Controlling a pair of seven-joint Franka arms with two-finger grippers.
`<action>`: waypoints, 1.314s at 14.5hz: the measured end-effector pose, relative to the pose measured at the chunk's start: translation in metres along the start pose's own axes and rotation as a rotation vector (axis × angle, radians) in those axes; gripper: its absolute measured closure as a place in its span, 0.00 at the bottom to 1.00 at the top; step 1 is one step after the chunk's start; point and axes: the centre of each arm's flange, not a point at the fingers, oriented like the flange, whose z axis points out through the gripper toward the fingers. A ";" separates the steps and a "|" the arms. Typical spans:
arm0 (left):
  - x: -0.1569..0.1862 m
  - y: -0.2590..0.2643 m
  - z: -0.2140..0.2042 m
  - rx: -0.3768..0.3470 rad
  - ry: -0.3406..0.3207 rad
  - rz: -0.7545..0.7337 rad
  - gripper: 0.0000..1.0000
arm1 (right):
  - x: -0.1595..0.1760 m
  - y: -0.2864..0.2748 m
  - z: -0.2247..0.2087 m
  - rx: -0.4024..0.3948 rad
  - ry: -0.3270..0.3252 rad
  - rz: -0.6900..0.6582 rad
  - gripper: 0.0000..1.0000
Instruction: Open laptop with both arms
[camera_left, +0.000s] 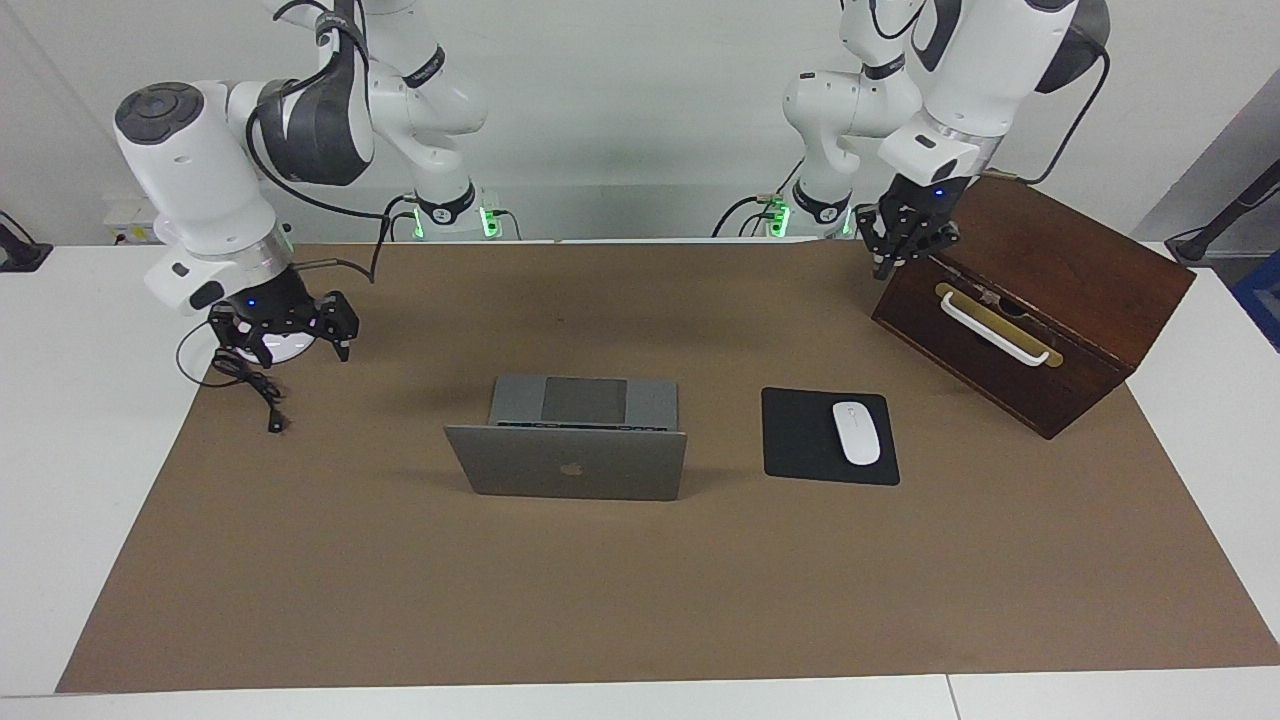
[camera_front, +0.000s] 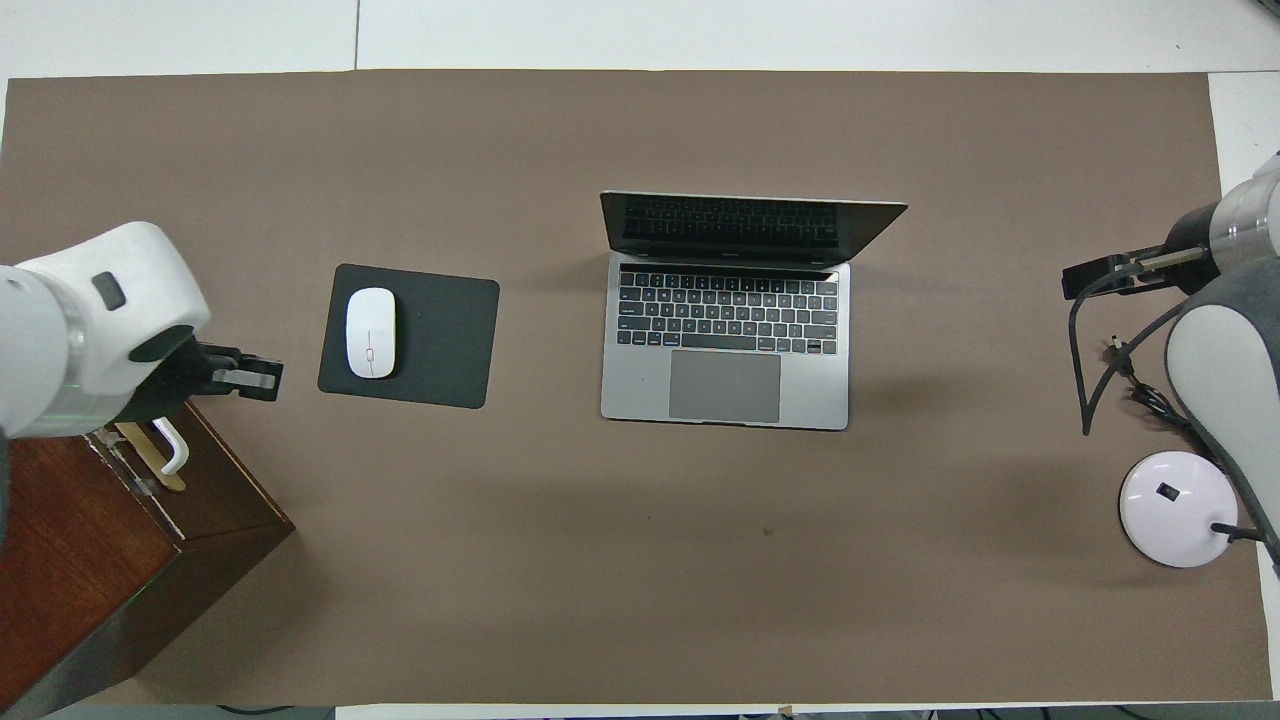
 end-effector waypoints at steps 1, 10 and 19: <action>-0.001 -0.017 -0.007 0.002 -0.002 -0.017 0.99 | 0.000 0.000 0.000 0.000 0.000 0.000 0.00; -0.005 -0.095 -0.037 0.042 0.013 -0.124 0.11 | -0.001 -0.001 0.000 0.000 -0.001 -0.002 0.00; 0.027 -0.115 -0.050 0.036 -0.031 -0.147 0.00 | -0.003 -0.002 0.002 0.001 -0.009 -0.002 0.00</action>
